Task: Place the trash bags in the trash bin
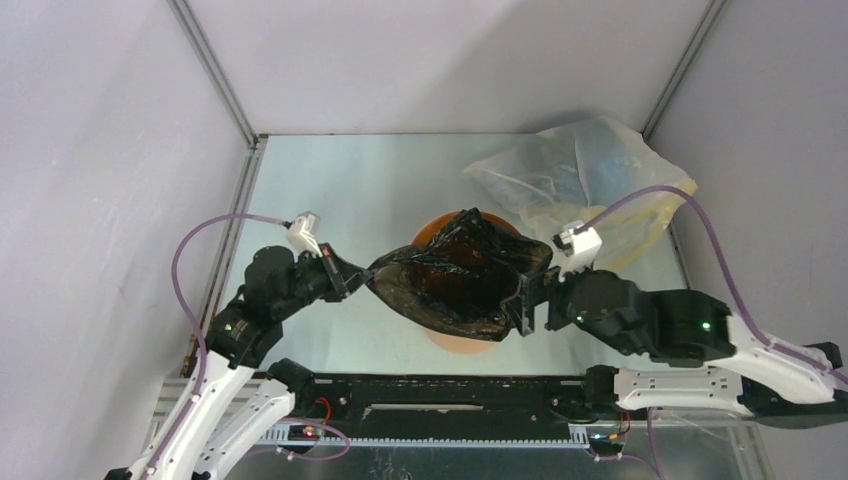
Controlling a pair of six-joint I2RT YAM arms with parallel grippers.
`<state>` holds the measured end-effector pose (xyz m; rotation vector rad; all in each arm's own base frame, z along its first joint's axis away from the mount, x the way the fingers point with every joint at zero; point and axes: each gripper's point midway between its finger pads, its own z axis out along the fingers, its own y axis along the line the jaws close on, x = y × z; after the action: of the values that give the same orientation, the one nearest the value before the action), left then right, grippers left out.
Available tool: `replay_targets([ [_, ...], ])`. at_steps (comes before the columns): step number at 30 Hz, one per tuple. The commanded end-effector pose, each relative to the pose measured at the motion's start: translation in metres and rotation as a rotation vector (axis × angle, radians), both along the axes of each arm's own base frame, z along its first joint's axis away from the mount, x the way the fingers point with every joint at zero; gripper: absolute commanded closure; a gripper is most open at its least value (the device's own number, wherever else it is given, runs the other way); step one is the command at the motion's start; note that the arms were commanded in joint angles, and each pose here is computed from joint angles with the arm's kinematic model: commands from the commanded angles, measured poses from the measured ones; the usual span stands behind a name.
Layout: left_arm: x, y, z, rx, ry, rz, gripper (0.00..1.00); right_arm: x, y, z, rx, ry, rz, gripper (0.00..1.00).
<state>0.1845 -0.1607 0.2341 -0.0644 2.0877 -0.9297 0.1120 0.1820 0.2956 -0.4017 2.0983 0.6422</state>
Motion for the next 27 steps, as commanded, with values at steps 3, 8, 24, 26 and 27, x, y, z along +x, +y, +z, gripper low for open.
replay_targets([
  [3, 0.005, 0.002, 0.005, -0.003, -0.05, 0.016, 1.0, 0.034, -0.007, -0.006, -0.064, -0.082, -0.252, 0.13],
  [8, 0.005, 0.002, -0.002, 0.006, -0.04, 0.019, 1.0, 0.029, -0.031, -0.02, -0.111, -0.039, -0.307, 0.32],
  [24, 0.024, -0.009, -0.027, 0.002, -0.013, 0.011, 1.0, 0.031, -0.043, -0.092, -0.211, 0.058, -0.319, 0.66],
  [26, 0.03, -0.011, -0.029, 0.005, -0.015, 0.015, 1.0, 0.039, -0.042, -0.101, -0.215, 0.073, -0.342, 0.67],
  [27, 0.033, -0.011, -0.031, 0.008, -0.015, 0.023, 1.0, 0.044, -0.042, -0.105, -0.212, 0.073, -0.35, 0.68],
])
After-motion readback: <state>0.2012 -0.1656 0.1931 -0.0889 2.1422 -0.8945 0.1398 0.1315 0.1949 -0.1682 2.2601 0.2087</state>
